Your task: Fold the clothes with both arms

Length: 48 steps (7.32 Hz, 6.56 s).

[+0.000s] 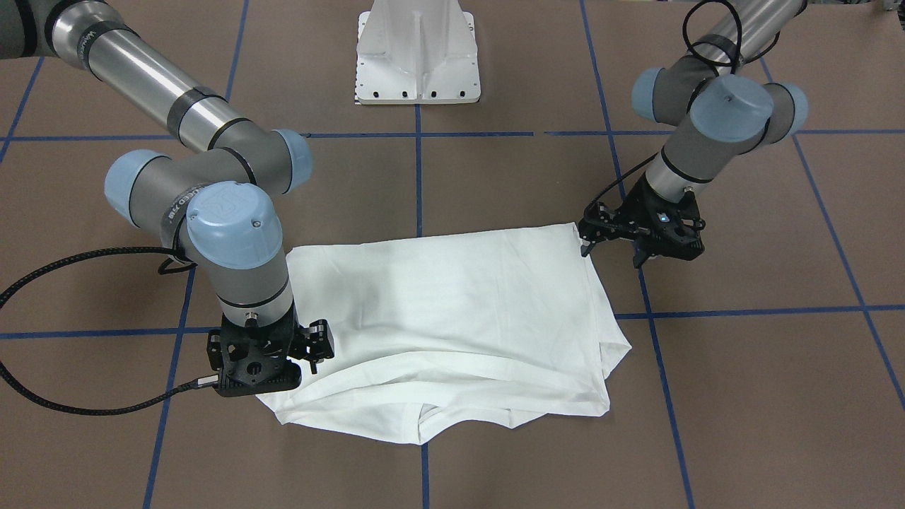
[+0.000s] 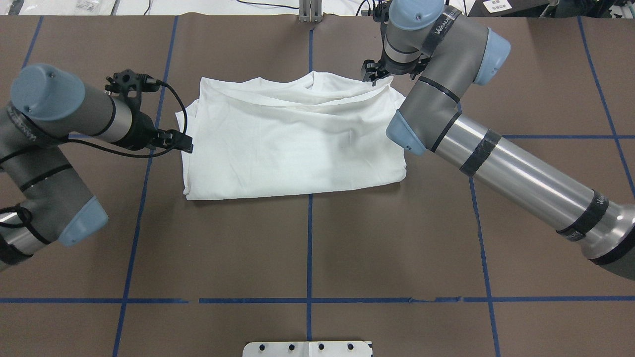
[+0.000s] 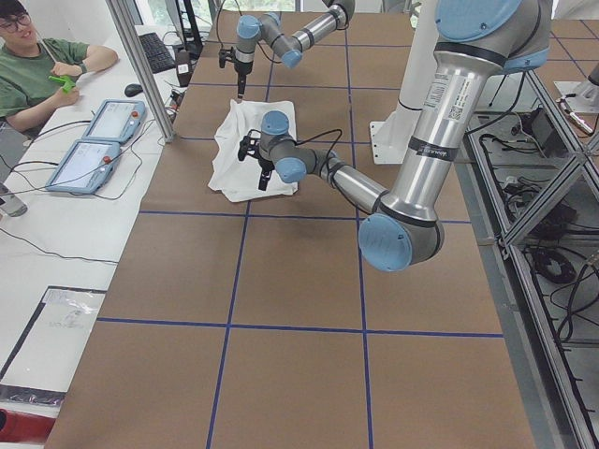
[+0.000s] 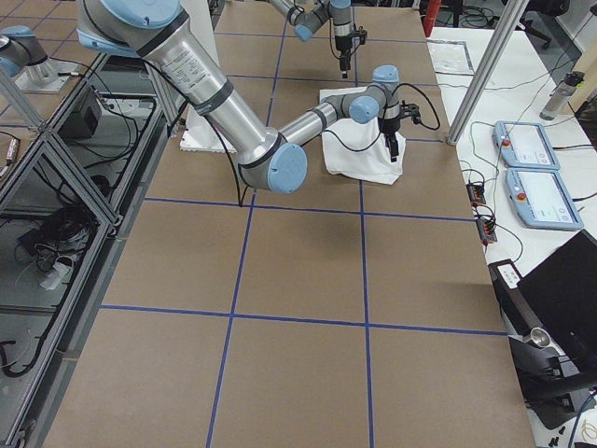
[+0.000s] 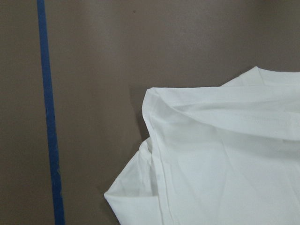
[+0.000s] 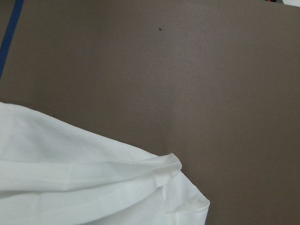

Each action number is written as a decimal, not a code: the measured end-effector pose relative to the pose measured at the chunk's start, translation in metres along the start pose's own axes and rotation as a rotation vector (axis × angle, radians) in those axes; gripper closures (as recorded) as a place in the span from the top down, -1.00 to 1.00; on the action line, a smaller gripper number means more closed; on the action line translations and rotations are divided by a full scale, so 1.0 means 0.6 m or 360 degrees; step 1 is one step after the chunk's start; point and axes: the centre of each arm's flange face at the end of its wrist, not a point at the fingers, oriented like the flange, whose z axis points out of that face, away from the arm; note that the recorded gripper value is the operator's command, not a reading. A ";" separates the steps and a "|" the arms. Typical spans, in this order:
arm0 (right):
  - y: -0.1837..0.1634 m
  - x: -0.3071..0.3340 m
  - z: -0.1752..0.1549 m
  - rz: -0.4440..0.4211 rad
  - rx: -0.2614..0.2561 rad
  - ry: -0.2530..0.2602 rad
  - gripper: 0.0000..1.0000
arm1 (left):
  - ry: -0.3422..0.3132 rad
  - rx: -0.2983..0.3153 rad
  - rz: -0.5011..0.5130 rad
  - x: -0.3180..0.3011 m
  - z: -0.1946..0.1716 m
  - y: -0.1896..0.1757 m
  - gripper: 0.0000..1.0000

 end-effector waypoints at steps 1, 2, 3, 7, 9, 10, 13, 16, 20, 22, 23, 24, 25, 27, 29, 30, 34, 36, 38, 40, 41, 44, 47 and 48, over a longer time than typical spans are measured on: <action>0.001 0.000 -0.002 -0.0003 0.0003 -0.0004 1.00 | 0.0001 -0.0017 -0.0063 0.026 0.018 0.044 0.95; 0.002 0.000 -0.002 -0.0006 0.0009 -0.0011 1.00 | -0.0014 -0.0018 -0.0127 0.049 0.041 0.078 0.80; 0.004 0.003 0.001 -0.0012 0.0024 -0.0027 1.00 | -0.0031 -0.0009 -0.0167 0.062 0.058 0.095 0.64; 0.007 0.005 0.004 -0.0020 0.0051 -0.0056 1.00 | -0.0061 -0.0004 -0.0194 0.067 0.077 0.107 0.25; 0.008 0.005 0.004 -0.0021 0.0050 -0.0057 1.00 | -0.0071 -0.0008 -0.0197 0.064 0.083 0.107 -0.66; 0.009 0.004 0.005 -0.0022 0.0050 -0.0058 1.00 | -0.0073 -0.0010 -0.0197 0.063 0.084 0.107 -1.00; 0.010 0.002 0.005 -0.0028 0.0048 -0.0059 1.00 | -0.0065 -0.0007 -0.0189 0.067 0.077 0.105 -1.00; 0.015 -0.007 0.005 -0.0078 0.0013 -0.0093 1.00 | -0.0118 0.0041 -0.0024 0.002 0.036 0.080 -1.00; 0.014 -0.024 -0.008 -0.0154 0.0008 -0.0190 1.00 | -0.0458 0.0187 0.0228 -0.236 -0.008 -0.133 -1.00; 0.012 -0.032 -0.014 -0.0201 0.0036 -0.0224 0.98 | -0.0574 0.0175 0.0239 -0.289 0.022 -0.262 -1.00; 0.013 -0.034 -0.015 -0.0210 0.0042 -0.0228 0.97 | -0.0608 0.0163 0.0267 -0.309 0.039 -0.305 -1.00; 0.014 -0.037 -0.014 -0.0215 0.0045 -0.0229 0.96 | -0.0631 0.0158 0.0327 -0.330 0.041 -0.336 0.31; 0.018 -0.043 -0.012 -0.0218 0.0054 -0.0236 0.94 | -0.0627 0.0157 0.0387 -0.342 0.027 -0.357 0.99; 0.012 -0.087 -0.009 -0.0175 0.0077 -0.0275 0.94 | -0.0513 0.0122 0.0421 -0.342 0.007 -0.364 1.00; -0.008 -0.200 -0.020 -0.0036 0.0076 -0.0287 0.95 | -0.0431 0.0105 0.0427 -0.342 -0.011 -0.345 1.00; -0.009 -0.252 -0.026 0.0030 0.0087 -0.0298 0.94 | -0.0412 0.0117 0.0429 -0.341 -0.023 -0.333 1.00; 0.043 -0.420 0.029 0.0078 0.0330 -0.0343 0.70 | -0.0391 0.0143 0.0415 -0.340 -0.042 -0.312 1.00; 0.072 -0.440 0.056 0.0061 0.0406 -0.0322 0.51 | -0.0385 0.0156 0.0408 -0.339 -0.049 -0.303 1.00; 0.086 -0.444 0.074 0.0043 0.0440 -0.0279 0.50 | -0.0381 0.0162 0.0403 -0.340 -0.054 -0.296 1.00; 0.104 -0.452 0.088 0.0027 0.0447 -0.0253 0.43 | -0.0382 0.0162 0.0401 -0.341 -0.054 -0.294 1.00; 0.109 -0.452 0.095 0.0020 0.0444 -0.0243 0.18 | -0.0382 0.0161 0.0400 -0.342 -0.054 -0.293 1.00; 0.112 -0.456 0.096 0.0012 0.0452 -0.0259 -0.08 | -0.0382 0.0161 0.0398 -0.342 -0.054 -0.292 1.00; 0.113 -0.455 0.096 0.0011 0.0451 -0.0261 -0.30 | -0.0384 0.0161 0.0397 -0.343 -0.054 -0.293 1.00; 0.113 -0.455 0.097 0.0011 0.0450 -0.0260 -0.68 | -0.0384 0.0161 0.0397 -0.343 -0.054 -0.293 1.00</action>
